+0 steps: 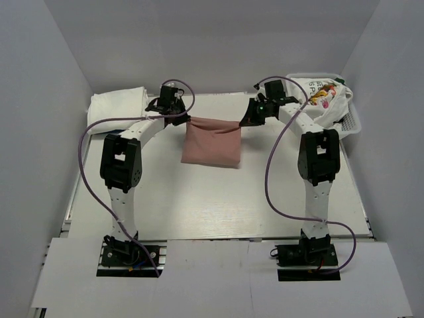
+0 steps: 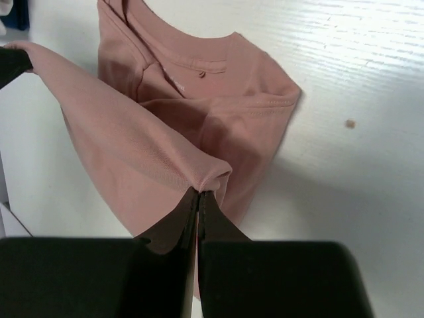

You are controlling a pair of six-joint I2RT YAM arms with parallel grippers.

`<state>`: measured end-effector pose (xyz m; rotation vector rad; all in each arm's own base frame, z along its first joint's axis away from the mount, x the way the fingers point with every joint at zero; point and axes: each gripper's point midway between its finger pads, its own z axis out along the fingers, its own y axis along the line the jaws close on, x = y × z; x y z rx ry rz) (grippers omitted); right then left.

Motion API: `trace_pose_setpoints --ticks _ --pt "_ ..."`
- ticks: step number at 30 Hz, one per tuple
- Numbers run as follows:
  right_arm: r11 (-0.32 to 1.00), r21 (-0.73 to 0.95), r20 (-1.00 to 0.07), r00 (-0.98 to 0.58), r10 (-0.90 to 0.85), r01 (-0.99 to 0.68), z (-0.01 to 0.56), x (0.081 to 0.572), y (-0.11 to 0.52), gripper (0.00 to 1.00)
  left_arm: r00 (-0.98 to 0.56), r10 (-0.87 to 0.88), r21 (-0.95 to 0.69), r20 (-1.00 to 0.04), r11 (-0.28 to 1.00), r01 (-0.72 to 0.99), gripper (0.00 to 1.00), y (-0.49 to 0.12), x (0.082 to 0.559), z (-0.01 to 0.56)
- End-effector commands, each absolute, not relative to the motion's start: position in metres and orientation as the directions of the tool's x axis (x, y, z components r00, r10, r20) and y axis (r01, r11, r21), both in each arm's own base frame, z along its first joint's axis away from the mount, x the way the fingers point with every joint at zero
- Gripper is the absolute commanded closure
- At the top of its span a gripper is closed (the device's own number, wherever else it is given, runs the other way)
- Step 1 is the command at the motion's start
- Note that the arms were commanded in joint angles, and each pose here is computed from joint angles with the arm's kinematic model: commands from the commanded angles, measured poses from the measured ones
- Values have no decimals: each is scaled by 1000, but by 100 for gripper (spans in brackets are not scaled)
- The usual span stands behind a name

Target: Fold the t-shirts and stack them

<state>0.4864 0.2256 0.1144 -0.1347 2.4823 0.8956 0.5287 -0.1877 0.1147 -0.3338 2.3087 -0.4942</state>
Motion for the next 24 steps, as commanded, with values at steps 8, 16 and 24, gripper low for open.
trace_pose_setpoints --ticks 8,16,24 --pt "757 592 -517 -851 94 -276 99 538 223 13 -644 -395 -459 -655 885 -76 63 -176 578 121" --pt "706 568 -658 -748 82 -423 168 545 242 10 -612 -362 -474 -703 880 24 0 -183 579 171" --pt "413 718 -605 -796 -28 -560 172 406 282 10 -717 -326 -612 -617 771 176 0 -228 531 151"
